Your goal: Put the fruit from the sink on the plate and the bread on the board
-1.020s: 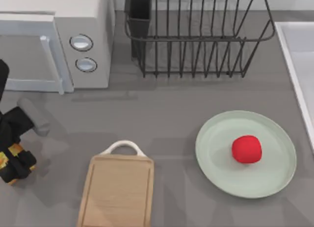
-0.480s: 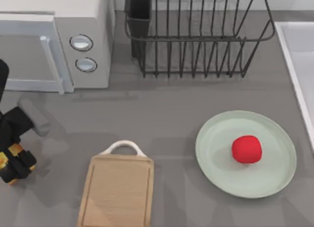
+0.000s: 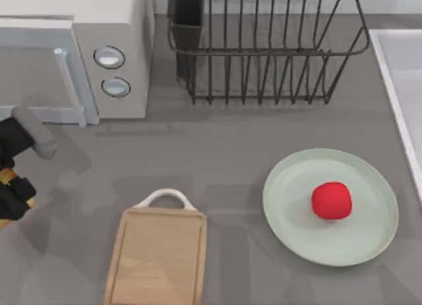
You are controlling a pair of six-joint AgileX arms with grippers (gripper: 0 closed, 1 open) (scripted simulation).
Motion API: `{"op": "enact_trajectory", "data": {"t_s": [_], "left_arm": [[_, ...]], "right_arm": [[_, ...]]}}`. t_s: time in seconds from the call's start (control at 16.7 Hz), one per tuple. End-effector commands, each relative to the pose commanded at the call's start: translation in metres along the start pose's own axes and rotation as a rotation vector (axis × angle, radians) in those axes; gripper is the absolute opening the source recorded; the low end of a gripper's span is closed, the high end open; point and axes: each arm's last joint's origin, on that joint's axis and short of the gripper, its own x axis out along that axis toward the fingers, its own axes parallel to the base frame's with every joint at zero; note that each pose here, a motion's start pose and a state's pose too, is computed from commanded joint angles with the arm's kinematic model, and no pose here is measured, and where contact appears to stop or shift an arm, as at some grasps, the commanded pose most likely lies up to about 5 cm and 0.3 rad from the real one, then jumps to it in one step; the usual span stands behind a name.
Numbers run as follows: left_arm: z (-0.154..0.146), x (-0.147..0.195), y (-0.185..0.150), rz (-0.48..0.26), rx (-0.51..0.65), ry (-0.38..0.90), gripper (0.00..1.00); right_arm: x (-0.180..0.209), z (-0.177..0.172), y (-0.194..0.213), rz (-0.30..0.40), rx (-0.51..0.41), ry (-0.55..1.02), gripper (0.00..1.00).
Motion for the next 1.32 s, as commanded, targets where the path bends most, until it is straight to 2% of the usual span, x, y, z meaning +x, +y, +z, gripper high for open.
{"op": "enact_trajectory", "data": {"t_s": [0.3, 0.78, 0.9, 1.08, 1.32], "left_arm": [[-0.003, -0.047, -0.005, 0.011, 0.002, -0.009, 0.0], [0.003, -0.045, -0.005, 0.001, -0.033, 0.001, 0.0], [0.011, -0.043, -0.008, -0.006, -0.093, 0.009, 0.0], [0.027, -0.04, -0.014, -0.015, -0.243, 0.029, 0.0], [0.053, -0.033, -0.03, -0.017, -0.558, 0.064, 0.0]], "right_arm": [[0.0, 0.0, 0.0, 0.0, 0.0, 0.0, 1.0], [0.0, 0.0, 0.0, 0.0, 0.0, 0.0, 1.0], [0.0, 0.0, 0.0, 0.0, 0.0, 0.0, 1.0], [0.0, 0.0, 0.0, 0.0, 0.0, 0.0, 1.0], [0.0, 0.0, 0.0, 0.0, 0.0, 0.0, 1.0]]}}
